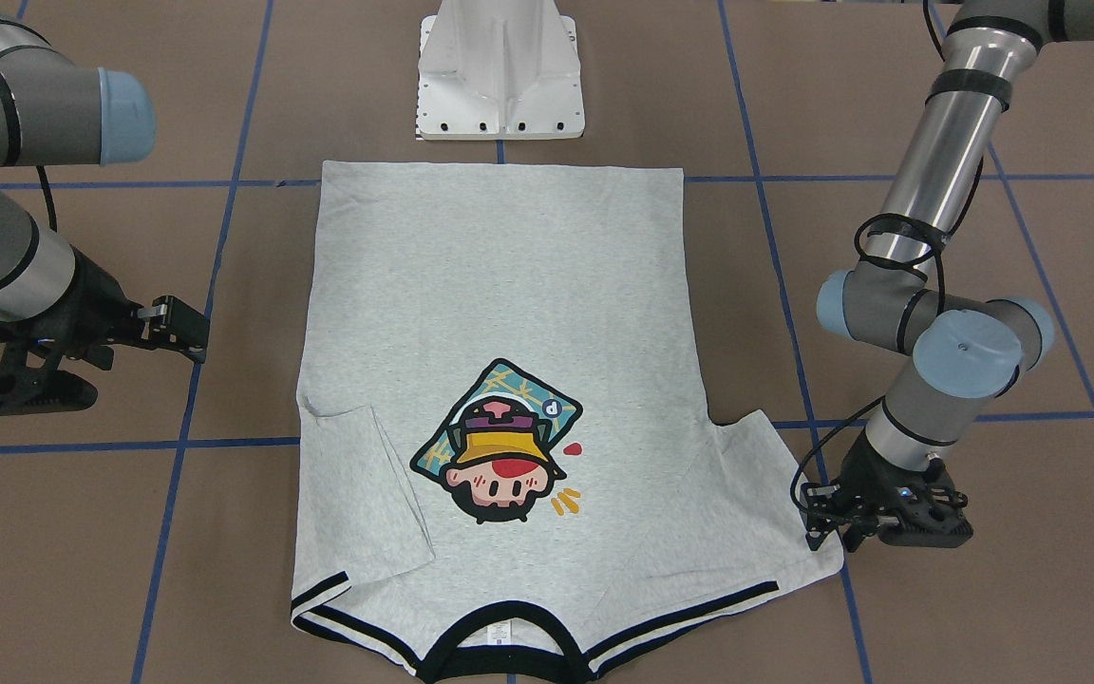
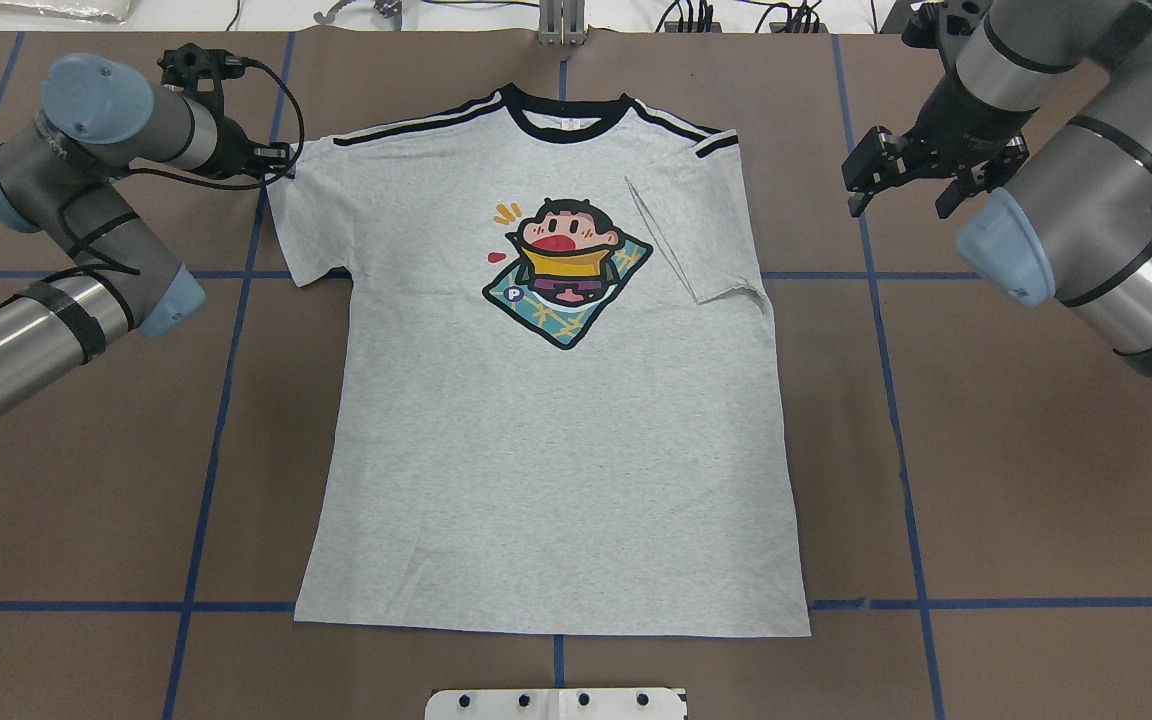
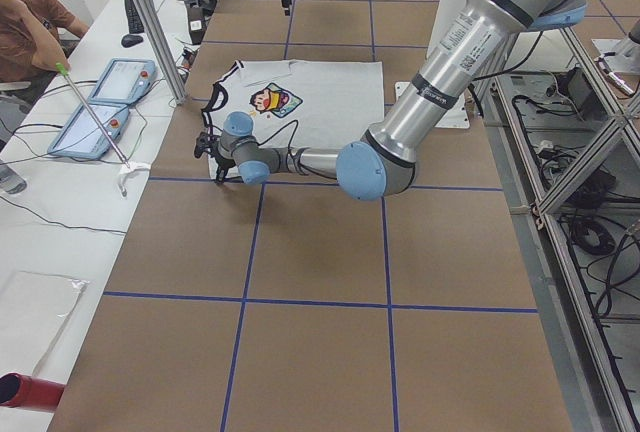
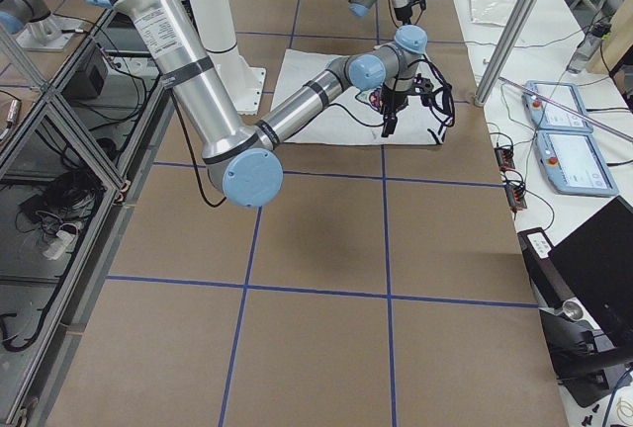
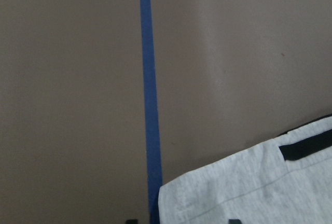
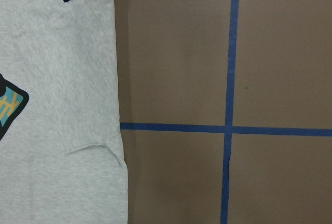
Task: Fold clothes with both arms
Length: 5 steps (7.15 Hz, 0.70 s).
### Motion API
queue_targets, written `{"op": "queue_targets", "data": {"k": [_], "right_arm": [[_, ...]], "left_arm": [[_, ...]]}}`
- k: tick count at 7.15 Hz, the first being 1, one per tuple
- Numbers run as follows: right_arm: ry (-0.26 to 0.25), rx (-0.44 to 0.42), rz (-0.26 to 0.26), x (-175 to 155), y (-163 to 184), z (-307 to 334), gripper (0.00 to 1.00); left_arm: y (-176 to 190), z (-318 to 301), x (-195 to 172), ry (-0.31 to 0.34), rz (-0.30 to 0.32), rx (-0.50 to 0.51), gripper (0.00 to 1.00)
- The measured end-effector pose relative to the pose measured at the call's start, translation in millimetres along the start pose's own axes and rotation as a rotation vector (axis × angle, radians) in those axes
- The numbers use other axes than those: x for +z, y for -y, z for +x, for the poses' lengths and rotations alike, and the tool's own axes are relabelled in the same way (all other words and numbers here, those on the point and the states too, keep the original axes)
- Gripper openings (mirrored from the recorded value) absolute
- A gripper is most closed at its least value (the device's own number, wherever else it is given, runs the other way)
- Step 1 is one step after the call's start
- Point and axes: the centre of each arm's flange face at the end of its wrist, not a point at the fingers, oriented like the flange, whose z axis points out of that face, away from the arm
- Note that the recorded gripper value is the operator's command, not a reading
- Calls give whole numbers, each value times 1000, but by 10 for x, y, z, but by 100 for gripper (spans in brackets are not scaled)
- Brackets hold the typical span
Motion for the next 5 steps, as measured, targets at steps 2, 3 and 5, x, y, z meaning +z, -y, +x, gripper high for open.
{"op": "queue_targets", "data": {"k": [2,3,5], "right_arm": [[-3,2,-3,28,24,2,100],[-4,3,-3,35,29,5,100],[-5,4,-4,40,31,9,100]], "left_arm": [[13,39,-6,-5,1,2,16],[30,70,-18,-10,2,3,12],[92,180,-96,-29,14,1,0]]}}
